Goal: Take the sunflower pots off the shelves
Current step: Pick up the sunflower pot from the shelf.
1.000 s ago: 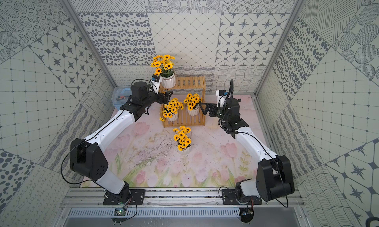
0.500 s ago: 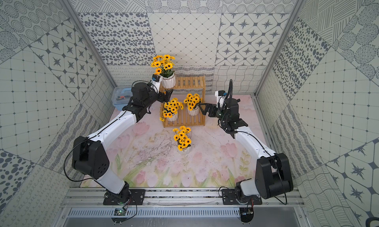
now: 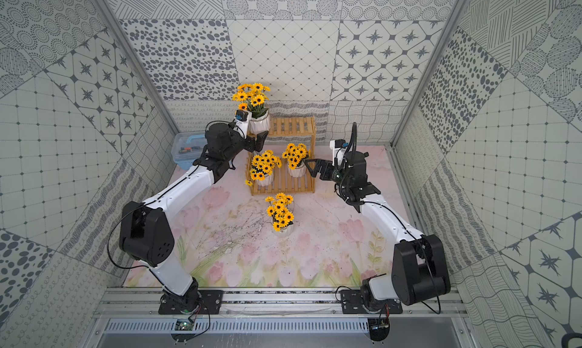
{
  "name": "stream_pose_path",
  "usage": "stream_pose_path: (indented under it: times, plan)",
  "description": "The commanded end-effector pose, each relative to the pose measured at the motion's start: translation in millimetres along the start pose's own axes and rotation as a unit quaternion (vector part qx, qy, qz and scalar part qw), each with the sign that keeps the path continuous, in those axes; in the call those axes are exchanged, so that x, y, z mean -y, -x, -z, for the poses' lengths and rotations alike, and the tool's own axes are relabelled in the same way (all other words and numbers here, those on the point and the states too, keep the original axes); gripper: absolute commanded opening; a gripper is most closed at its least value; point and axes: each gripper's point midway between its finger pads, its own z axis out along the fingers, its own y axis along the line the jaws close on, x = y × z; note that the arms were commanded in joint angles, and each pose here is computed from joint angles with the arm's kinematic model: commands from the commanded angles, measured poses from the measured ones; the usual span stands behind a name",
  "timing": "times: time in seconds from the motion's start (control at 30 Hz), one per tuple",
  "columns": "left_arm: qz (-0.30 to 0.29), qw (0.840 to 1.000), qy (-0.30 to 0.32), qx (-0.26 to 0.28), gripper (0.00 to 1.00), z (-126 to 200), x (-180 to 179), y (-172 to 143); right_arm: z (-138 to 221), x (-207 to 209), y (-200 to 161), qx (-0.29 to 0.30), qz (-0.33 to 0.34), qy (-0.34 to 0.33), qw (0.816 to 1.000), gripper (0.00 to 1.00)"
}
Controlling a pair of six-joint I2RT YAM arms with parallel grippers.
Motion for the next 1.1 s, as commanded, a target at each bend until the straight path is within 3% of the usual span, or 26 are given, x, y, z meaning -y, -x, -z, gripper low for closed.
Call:
stream_pose_path:
  times: [0.0, 1.07]
  plan:
    - [-0.007, 0.999, -0.014, 0.049, 0.97, -5.0, 3.7, 27.4, 7.0, -7.5, 6.9, 0.015, 0.014, 0.009, 1.0, 0.98]
    - [-0.006, 0.999, 0.033, 0.038, 0.97, -31.2, -15.6, 13.0, 10.2, -7.7, 3.0, 0.009, 0.026, 0.01, 1.0, 0.98]
